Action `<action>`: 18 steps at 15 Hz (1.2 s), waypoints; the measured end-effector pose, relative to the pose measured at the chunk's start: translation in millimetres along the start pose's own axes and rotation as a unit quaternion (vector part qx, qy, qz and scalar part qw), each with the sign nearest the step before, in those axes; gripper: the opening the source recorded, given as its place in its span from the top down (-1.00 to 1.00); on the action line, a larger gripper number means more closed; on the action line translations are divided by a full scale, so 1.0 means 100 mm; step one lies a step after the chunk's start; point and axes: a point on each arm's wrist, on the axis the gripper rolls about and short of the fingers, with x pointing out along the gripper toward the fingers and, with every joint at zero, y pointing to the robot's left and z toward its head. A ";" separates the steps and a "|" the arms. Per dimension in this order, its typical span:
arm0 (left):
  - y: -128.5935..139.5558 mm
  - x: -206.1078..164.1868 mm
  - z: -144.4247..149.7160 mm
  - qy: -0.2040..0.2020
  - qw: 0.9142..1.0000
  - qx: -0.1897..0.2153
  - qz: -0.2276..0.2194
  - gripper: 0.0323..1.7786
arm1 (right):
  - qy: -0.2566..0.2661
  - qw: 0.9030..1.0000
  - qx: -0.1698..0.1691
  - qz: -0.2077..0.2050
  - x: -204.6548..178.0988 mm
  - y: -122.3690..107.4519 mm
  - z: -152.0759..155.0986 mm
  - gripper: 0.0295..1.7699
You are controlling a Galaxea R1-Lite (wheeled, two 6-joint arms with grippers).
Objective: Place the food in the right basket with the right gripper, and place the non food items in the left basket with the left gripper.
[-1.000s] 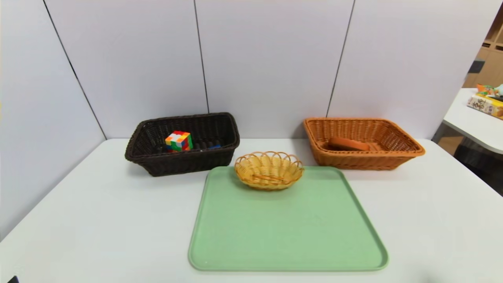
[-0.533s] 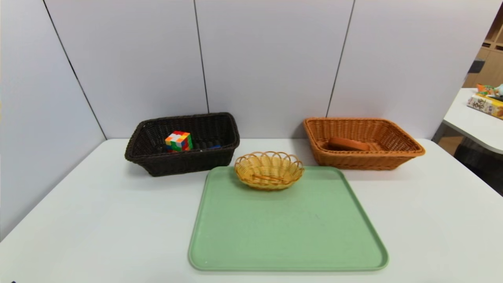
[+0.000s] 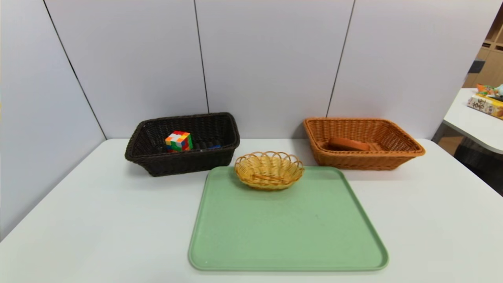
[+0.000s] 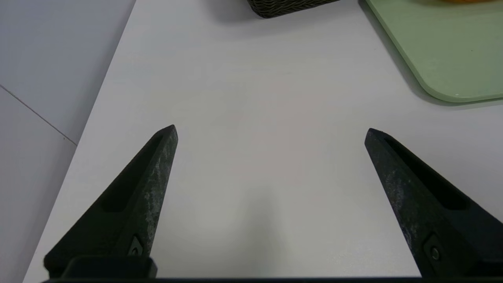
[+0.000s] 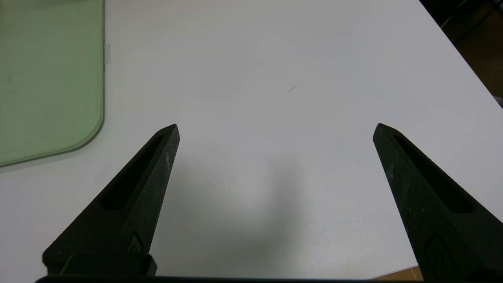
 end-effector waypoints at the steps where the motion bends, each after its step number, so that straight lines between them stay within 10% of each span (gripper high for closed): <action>1: 0.00 0.00 -0.01 -0.002 1.000 -0.001 0.000 -0.90 | -0.002 1.000 0.001 0.000 0.00 0.00 -0.01 -0.92; 18: -0.03 -0.05 -0.29 -0.021 1.000 0.002 0.017 -0.90 | -0.036 0.998 0.033 -0.046 -0.06 -0.06 -0.49 -0.92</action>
